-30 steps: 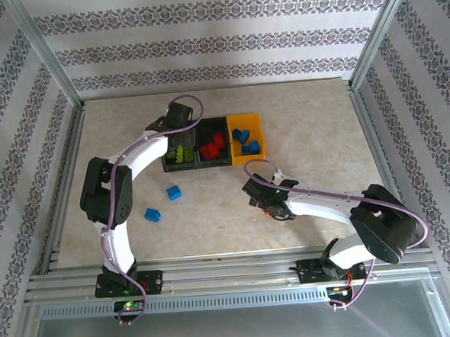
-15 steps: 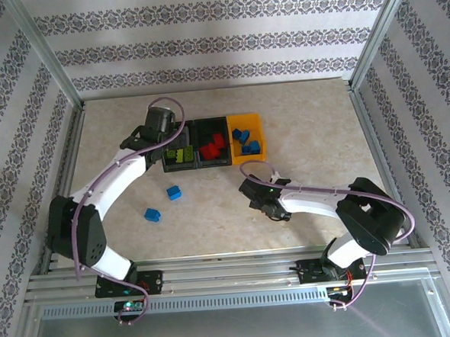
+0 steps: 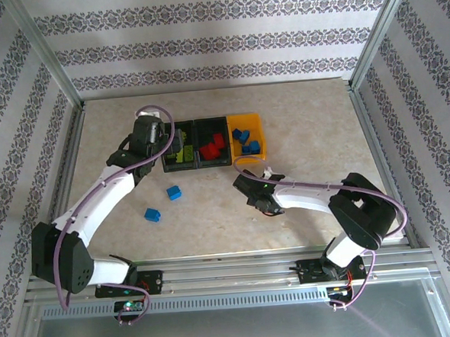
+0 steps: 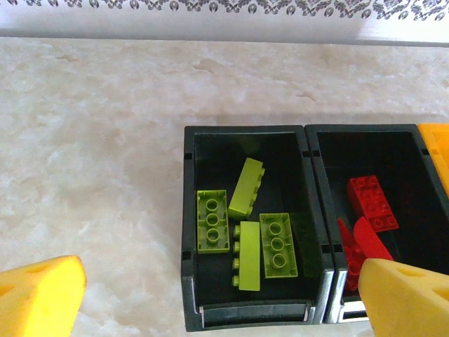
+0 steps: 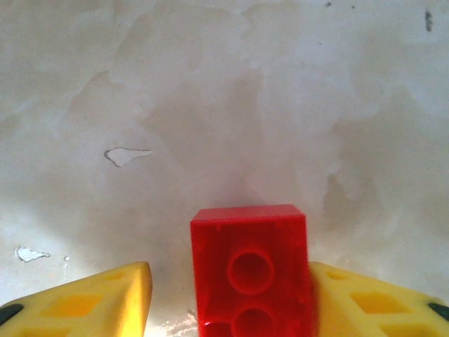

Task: Sort the legos into containers by color
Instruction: Pick up the lego from the bottom-center of the table.

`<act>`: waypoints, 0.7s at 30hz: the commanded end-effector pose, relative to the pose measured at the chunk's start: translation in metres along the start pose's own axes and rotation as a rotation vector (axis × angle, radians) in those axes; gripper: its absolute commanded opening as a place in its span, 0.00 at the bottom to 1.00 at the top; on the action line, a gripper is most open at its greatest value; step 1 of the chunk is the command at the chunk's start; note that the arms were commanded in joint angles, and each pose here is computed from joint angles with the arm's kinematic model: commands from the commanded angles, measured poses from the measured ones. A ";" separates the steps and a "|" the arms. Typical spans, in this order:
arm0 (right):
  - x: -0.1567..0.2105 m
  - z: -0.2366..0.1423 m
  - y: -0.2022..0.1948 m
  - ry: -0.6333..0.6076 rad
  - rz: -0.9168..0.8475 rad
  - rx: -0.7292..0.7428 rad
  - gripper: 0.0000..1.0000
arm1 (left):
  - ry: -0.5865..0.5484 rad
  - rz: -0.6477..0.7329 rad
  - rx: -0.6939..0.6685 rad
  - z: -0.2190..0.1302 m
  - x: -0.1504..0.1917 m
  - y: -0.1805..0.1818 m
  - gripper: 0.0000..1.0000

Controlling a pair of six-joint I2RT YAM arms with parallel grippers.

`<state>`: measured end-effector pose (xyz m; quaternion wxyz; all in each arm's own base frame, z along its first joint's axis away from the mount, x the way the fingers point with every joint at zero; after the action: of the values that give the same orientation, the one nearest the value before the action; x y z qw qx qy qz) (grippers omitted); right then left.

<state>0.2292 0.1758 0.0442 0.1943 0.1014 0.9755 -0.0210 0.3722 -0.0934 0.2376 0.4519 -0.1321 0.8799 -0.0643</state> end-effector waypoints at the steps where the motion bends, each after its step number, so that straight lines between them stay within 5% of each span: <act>1: -0.001 -0.001 0.006 -0.003 -0.029 0.006 0.53 | -0.042 -0.034 -0.013 -0.006 -0.006 0.008 1.00; 13: -0.009 -0.007 0.021 -0.015 -0.121 -0.049 0.23 | -0.011 -0.085 -0.069 -0.016 0.017 0.036 1.00; 21: -0.051 -0.034 0.069 -0.121 -0.271 -0.146 0.20 | 0.056 -0.131 -0.134 -0.027 0.050 0.067 1.00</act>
<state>0.2633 0.2180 0.0798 0.2312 0.0050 0.9728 0.0146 0.3267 -0.0560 0.2093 0.4321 -0.1925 0.8796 -0.0498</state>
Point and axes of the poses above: each hand's point on the last joint's axis, 136 mm out from that joint toward the fingers, its own z axis out along the fingers, its own y axis along the line the jaws close on, x = y × z, the point moved 3 cm from there along -z, back along the fingers, and after that the axes turned 12 degrees about -z, right-handed, at the moved point
